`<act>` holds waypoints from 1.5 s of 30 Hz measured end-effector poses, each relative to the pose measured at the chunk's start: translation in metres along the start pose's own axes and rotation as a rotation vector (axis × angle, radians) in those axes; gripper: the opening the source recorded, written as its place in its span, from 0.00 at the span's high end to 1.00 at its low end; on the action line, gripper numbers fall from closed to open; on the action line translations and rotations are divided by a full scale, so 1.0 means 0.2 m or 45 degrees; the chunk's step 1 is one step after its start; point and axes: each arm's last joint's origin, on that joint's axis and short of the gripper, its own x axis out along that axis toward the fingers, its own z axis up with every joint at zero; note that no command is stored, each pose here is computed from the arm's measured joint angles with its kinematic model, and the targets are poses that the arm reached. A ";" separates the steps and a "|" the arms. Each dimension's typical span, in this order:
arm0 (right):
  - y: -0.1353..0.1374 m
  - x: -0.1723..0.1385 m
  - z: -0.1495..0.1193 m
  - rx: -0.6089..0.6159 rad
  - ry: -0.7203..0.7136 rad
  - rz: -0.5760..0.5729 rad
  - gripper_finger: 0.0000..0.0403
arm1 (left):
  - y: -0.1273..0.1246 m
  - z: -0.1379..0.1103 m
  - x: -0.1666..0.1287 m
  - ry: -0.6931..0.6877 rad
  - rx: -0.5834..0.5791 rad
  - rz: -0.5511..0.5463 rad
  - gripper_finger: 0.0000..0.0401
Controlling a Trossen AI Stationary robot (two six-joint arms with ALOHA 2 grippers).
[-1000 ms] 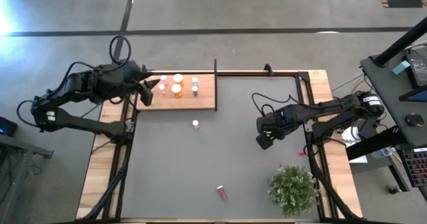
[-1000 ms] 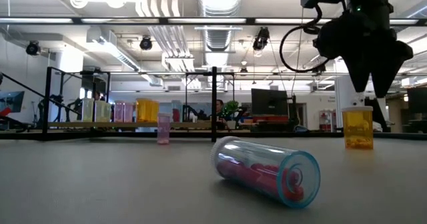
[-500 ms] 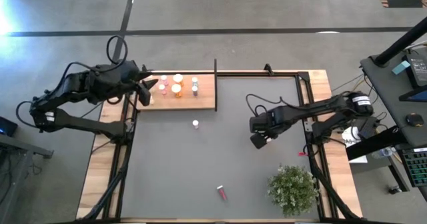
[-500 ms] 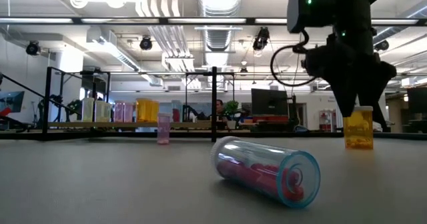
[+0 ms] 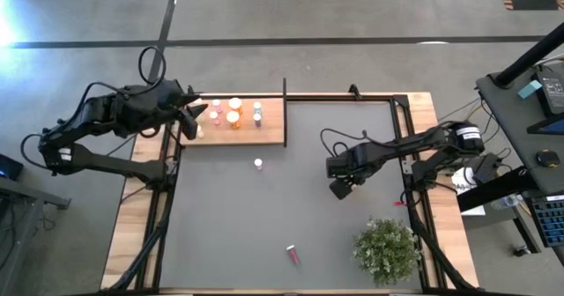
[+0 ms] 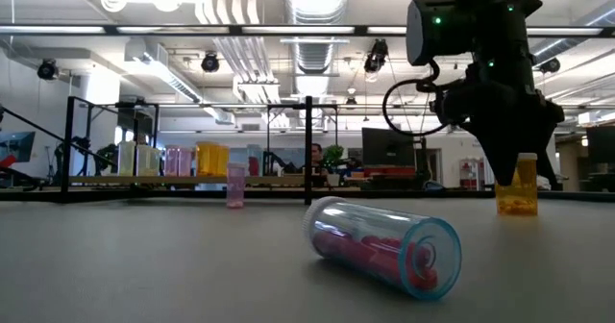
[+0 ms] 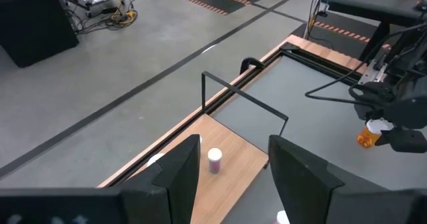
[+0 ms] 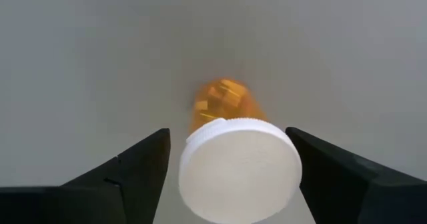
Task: Pick and place medicine bottles onto shelf by color
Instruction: Move the orange pill bottle to the center of the table
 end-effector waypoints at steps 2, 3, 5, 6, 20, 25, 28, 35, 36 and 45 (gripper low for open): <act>0.00 -0.01 0.00 -0.001 -0.009 0.013 0.30 | 0.00 0.00 0.00 0.000 0.000 0.000 0.60; 0.00 -0.02 0.00 0.000 -0.011 0.017 0.30 | 0.00 0.00 0.00 0.000 0.000 0.000 0.60; 0.00 -0.02 0.00 0.009 -0.004 0.031 0.31 | 0.00 0.00 0.00 0.000 0.000 0.000 0.60; 0.00 -0.02 0.00 0.009 0.001 0.039 0.32 | 0.00 0.00 0.00 0.001 0.001 0.000 0.60; 0.05 -0.09 0.02 0.002 -0.046 0.110 0.51 | 0.00 0.00 0.00 0.003 0.003 0.002 0.60; 0.13 -0.19 0.08 -0.016 -0.159 0.227 0.49 | 0.00 0.00 0.00 0.003 0.004 0.002 0.60; 0.20 -0.24 0.13 -0.044 -0.242 0.249 0.49 | 0.00 0.00 0.00 0.004 0.004 0.001 0.60; 0.45 -0.23 0.32 -0.262 -0.253 0.212 0.49 | 0.00 -0.01 0.00 0.011 0.008 0.003 0.60; 0.47 -0.23 0.35 -0.293 -0.244 0.195 0.49 | 0.00 -0.01 0.00 0.009 0.007 0.003 0.60; 0.61 -0.21 0.60 -0.409 -0.281 0.160 0.49 | 0.03 -0.01 -0.04 -0.020 -0.010 -0.007 0.60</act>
